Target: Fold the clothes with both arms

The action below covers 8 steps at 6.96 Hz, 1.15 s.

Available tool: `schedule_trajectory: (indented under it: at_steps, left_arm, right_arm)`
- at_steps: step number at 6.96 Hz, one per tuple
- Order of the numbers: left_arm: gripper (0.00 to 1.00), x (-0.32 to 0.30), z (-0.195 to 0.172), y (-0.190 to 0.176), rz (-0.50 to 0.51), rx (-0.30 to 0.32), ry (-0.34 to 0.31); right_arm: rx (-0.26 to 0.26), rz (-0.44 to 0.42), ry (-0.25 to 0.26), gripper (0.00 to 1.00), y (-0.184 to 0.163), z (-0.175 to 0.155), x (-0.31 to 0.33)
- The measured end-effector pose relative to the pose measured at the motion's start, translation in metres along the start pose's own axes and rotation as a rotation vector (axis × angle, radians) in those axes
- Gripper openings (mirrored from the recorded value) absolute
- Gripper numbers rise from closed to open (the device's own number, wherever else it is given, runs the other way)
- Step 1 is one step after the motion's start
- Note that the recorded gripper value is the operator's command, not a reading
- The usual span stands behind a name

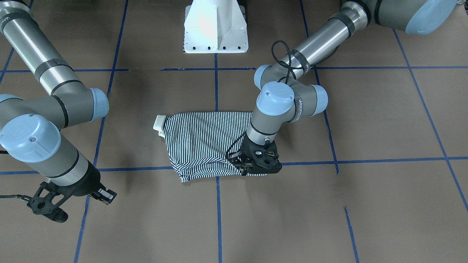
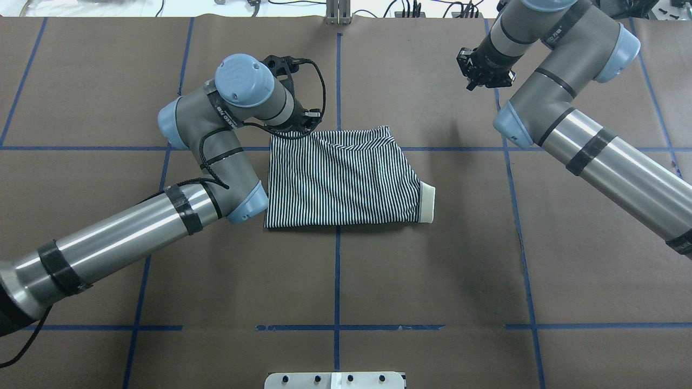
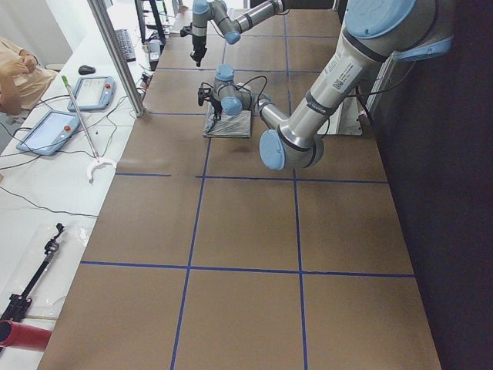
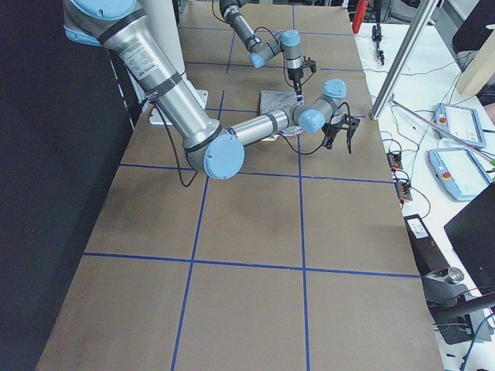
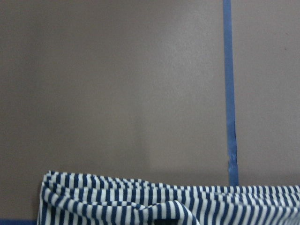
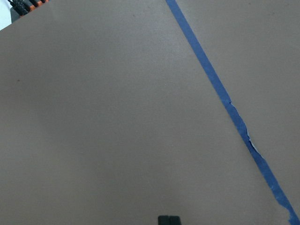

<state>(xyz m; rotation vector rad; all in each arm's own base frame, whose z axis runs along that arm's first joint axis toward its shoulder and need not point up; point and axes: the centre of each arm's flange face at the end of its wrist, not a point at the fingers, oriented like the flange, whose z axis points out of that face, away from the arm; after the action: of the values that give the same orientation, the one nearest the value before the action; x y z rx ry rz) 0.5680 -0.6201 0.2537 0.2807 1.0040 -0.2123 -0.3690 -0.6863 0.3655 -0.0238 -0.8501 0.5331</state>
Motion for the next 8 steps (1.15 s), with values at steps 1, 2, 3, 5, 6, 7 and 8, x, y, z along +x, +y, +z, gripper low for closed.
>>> schedule_trajectory:
  at_steps: [1, 2, 3, 5, 6, 7, 8]
  left_arm:
    - [0.00, -0.005, 0.005, -0.033, 0.005, 0.043, 0.000]
    - [0.00, -0.015, -0.004, -0.068, 0.019, 0.084, -0.005]
    - [0.00, -0.030, -0.018, -0.097, 0.028, 0.103, -0.005]
    - [0.00, -0.094, -0.052, -0.127, 0.057, 0.074, 0.017]
    - [0.00, -0.146, -0.075, -0.134, 0.092, 0.060, 0.024]
    - [0.00, -0.201, -0.103, -0.141, 0.122, 0.066, 0.017]
    - [0.00, -0.258, -0.143, -0.153, 0.164, 0.090, -0.011]
  right_arm:
    - [-0.002, 0.001, -0.003, 0.00, 0.001, -0.002, -0.001]
    - [-0.010, 0.000, -0.009, 0.00, 0.002, -0.005, -0.002]
    - [-0.024, 0.005, -0.018, 0.00, -0.004, -0.012, 0.002]
    - [-0.039, -0.013, -0.034, 0.00, -0.040, -0.034, 0.037]
    - [-0.030, -0.061, -0.034, 0.00, -0.063, -0.048, 0.073]
    - [-0.011, -0.126, -0.029, 0.00, -0.086, -0.062, 0.118]
    - [0.014, -0.192, -0.019, 0.00, -0.110, -0.081, 0.173]
